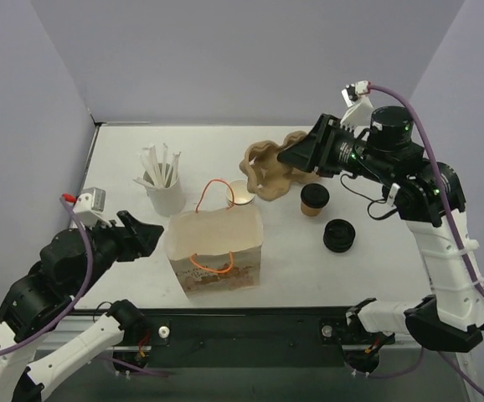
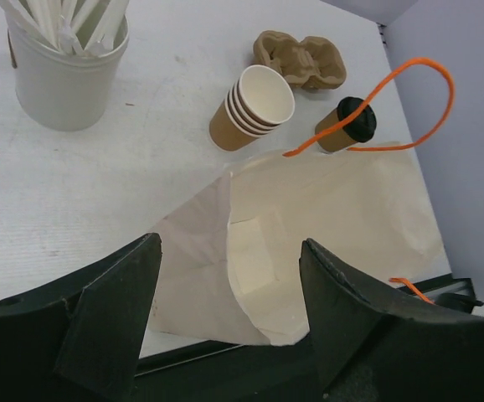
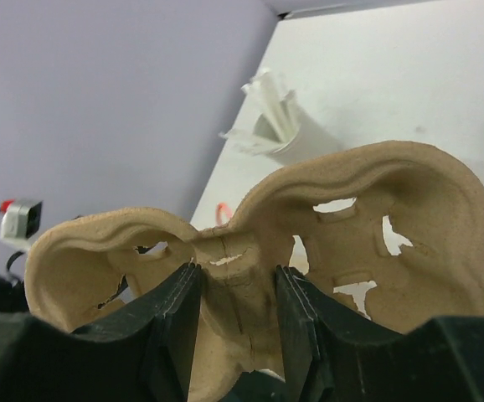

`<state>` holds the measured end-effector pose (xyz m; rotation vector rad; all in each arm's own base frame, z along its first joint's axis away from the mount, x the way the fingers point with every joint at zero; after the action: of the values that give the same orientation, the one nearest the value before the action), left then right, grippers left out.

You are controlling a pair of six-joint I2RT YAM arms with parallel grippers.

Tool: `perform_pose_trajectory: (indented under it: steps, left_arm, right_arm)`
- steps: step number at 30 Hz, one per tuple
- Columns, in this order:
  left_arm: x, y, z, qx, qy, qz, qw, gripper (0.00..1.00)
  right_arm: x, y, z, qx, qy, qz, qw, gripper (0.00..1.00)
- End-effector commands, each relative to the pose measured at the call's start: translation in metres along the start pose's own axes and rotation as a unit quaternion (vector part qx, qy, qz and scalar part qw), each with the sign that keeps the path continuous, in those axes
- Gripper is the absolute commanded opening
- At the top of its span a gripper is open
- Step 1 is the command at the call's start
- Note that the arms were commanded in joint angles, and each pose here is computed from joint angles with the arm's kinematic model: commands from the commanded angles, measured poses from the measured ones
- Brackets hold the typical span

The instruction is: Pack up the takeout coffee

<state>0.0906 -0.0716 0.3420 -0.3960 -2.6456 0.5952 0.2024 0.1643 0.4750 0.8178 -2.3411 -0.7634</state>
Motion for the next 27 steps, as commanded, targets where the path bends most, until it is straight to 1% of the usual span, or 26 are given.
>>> perform_pose_trajectory:
  steps: [1, 3, 4, 5, 7, 8, 10, 11, 14, 15, 20, 27]
  left_arm:
    - [0.027, -0.004, -0.004, 0.055, 0.017, 0.022, 0.998, 0.77]
    - [0.032, 0.000, -0.003, 0.047, 0.012, 0.028, 0.998, 0.77]
    - [0.033, 0.002, -0.001, 0.034, 0.011, 0.029, 0.999, 0.77]
    - [0.033, 0.004, 0.000, 0.030, 0.010, 0.030, 0.999, 0.77]
    - [0.035, 0.007, 0.003, 0.022, 0.005, 0.033, 0.999, 0.77]
    - [0.037, 0.008, 0.003, 0.022, 0.001, 0.033, 0.999, 0.77]
    - [0.038, 0.011, 0.003, 0.028, -0.005, 0.023, 0.999, 0.77]
    - [0.039, 0.012, 0.003, 0.030, -0.008, 0.023, 0.999, 0.77]
    - [0.039, 0.011, 0.003, 0.037, -0.015, 0.031, 0.999, 0.77]
    - [0.038, 0.009, 0.001, 0.038, -0.020, 0.039, 0.998, 0.77]
    - [0.030, 0.008, 0.004, 0.036, -0.012, 0.035, 0.999, 0.76]
    - [0.035, 0.011, 0.003, 0.048, -0.028, 0.030, 0.998, 0.73]
  right_arm:
    - [0.034, 0.041, 0.044, -0.054, 0.069, -0.085, 0.992, 0.36]
    - [0.041, 0.049, 0.062, -0.049, 0.082, -0.092, 0.991, 0.36]
    - [0.038, 0.048, 0.067, -0.050, 0.067, -0.068, 0.994, 0.36]
    - [0.039, 0.057, 0.085, -0.037, 0.092, -0.079, 0.992, 0.36]
    - [0.029, 0.060, 0.094, -0.034, 0.082, -0.053, 0.995, 0.36]
    - [0.023, 0.068, 0.105, -0.037, 0.099, -0.052, 0.993, 0.36]
    - [0.011, 0.075, 0.111, -0.037, 0.091, -0.043, 0.994, 0.36]
    - [0.001, 0.082, 0.117, -0.037, 0.100, -0.040, 0.994, 0.36]
    - [-0.025, 0.088, 0.124, -0.043, 0.088, -0.005, 0.995, 0.36]
    - [-0.027, 0.092, 0.127, -0.045, 0.083, -0.002, 0.996, 0.36]
    - [-0.054, 0.092, 0.140, -0.056, 0.076, 0.038, 0.995, 0.36]
    - [-0.063, 0.080, 0.146, -0.059, 0.050, 0.080, 0.994, 0.36]
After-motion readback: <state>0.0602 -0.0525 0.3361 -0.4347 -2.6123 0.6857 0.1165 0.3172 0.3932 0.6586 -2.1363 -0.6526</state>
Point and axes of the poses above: each gripper's point midway between its finger pads, its own x axis back along the fingers, its own y axis along the line the jaws close on, z = x × y, the point moved 8 cm from there along x, back along the fingers, and after that the axes turned 3 degrees about -x, right-handed, at the moved point
